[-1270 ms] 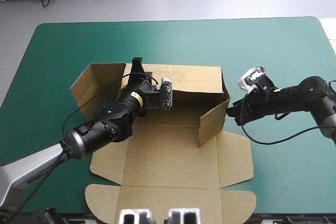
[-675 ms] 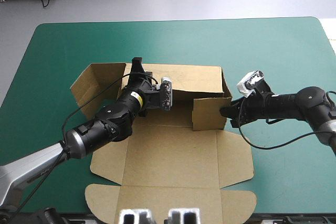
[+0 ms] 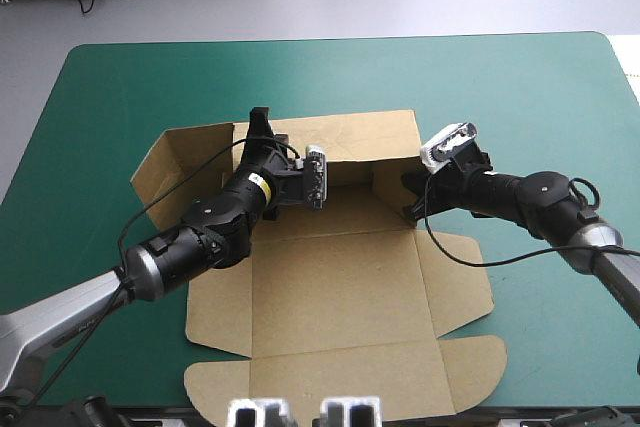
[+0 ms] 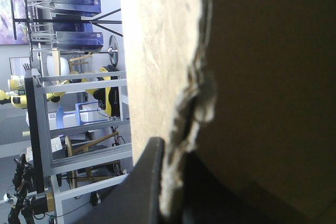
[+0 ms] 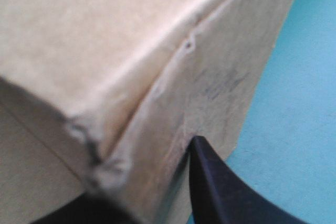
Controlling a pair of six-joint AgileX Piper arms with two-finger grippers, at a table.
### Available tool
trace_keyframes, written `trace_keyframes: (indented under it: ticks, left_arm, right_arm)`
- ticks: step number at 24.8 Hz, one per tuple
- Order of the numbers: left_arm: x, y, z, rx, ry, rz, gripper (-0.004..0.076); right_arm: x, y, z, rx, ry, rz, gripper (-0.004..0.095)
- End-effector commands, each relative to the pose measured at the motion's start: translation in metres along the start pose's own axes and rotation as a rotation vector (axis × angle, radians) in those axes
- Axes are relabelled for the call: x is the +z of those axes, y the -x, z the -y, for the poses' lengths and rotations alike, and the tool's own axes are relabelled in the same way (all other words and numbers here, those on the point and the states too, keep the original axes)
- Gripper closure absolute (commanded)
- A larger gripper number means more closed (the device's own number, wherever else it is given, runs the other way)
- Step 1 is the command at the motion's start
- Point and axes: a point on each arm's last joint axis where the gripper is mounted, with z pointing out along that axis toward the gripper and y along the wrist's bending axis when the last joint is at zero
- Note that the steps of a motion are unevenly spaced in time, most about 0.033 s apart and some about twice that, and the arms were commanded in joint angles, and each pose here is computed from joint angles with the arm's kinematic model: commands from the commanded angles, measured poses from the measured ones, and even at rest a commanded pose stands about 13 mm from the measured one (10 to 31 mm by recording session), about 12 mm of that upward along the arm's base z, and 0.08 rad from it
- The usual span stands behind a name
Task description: Fold the box
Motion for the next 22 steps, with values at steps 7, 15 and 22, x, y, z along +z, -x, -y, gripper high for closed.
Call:
trace_keyframes:
  ticks: [7,15,22]
  left_arm:
    - [0.000,0.005,0.004,0.009,-0.004,0.041,0.0727]
    - [0.003,0.003,0.001,0.111,0.038,0.012,0.0554]
    - [-0.016,0.035,0.010,0.004,0.031,0.149,0.0304]
  right_arm:
    - [-0.002,0.015,-0.004,0.030,-0.032,0.066,0.0913]
    - [-0.002,0.015,-0.005,0.059,-0.013,0.064,0.0913]
    - [0.000,0.014,-0.005,0.077,-0.012,0.059,0.0913]
